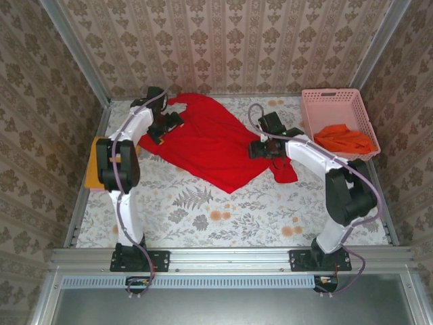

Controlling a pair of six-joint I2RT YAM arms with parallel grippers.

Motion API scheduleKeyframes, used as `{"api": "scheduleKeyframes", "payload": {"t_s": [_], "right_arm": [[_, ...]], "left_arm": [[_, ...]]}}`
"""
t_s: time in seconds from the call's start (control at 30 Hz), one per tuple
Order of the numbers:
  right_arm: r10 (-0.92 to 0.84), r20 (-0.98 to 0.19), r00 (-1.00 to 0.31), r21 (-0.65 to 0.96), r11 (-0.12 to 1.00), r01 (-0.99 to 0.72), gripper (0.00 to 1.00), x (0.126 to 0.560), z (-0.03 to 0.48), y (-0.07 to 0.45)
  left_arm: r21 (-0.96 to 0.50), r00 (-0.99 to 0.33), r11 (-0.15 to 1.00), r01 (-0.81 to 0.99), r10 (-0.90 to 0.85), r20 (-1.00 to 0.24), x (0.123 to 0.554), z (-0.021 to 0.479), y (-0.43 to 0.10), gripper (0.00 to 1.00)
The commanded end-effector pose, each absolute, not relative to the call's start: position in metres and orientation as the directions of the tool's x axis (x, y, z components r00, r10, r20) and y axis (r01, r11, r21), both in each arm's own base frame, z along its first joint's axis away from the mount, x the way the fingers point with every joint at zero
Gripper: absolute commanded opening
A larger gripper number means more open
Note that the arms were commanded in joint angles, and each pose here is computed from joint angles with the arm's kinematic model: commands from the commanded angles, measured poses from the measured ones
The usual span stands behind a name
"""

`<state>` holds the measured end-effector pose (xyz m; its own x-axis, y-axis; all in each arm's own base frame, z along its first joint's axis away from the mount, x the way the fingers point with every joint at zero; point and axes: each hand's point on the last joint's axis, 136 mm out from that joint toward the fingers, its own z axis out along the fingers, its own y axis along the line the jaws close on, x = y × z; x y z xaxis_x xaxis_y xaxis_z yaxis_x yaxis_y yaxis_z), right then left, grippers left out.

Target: Fold and stack the t-shirts

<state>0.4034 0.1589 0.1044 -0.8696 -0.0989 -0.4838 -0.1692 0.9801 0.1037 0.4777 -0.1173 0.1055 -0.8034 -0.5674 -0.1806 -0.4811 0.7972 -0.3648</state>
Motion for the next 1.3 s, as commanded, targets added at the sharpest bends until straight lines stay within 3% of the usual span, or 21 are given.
{"api": "scheduleKeyframes", "payload": {"t_s": [0.0,0.17,0.3,0.57,0.7,0.8,0.9,1.2,1.27], "right_arm": [[-0.278,-0.44,-0.854,-0.021,0.954,-0.3,0.67,0.415,0.094,0.162],[-0.371,-0.426,-0.825,-0.009,0.914,-0.406,0.69,0.434,0.08,0.188],[-0.426,-0.39,-0.816,-0.013,0.889,-0.458,0.67,0.441,0.066,0.209],[-0.455,-0.342,-0.822,-0.017,0.878,-0.479,0.53,0.445,0.039,0.215],[-0.454,-0.337,-0.825,-0.01,0.878,-0.479,0.35,0.444,0.034,0.212],[-0.428,-0.357,-0.831,-0.034,0.895,-0.446,0.15,0.452,0.039,0.201],[-0.391,-0.416,-0.821,-0.027,0.908,-0.419,0.01,0.462,0.053,0.196],[-0.239,-0.577,-0.781,0.012,0.953,-0.301,0.0,0.479,0.106,0.168],[-0.202,-0.591,-0.781,0.02,0.964,-0.265,0.0,0.478,0.114,0.155]], "left_arm": [[-0.393,-0.726,0.717,-0.576,-0.669,-0.158,0.444,0.118,-0.122,0.95],[-0.4,-0.663,0.621,-0.674,-0.748,-0.044,0.386,0.1,-0.154,0.93],[-0.382,-0.702,0.661,-0.646,-0.711,-0.041,0.365,0.095,-0.187,0.88],[-0.316,-0.75,0.738,-0.597,-0.653,-0.108,0.341,0.067,-0.216,0.78],[-0.285,-0.753,0.756,-0.589,-0.642,-0.145,0.332,0.056,-0.22,0.74],[-0.307,-0.764,0.768,-0.562,-0.624,-0.165,0.333,0.047,-0.234,0.66],[-0.294,-0.772,0.788,-0.541,-0.604,-0.199,0.335,0.037,-0.242,0.55],[-0.252,-0.759,0.803,-0.54,-0.594,-0.268,0.327,0.018,-0.232,0.02],[-0.239,-0.764,0.818,-0.523,-0.574,-0.295,0.328,0.023,-0.225,0.0]]}}
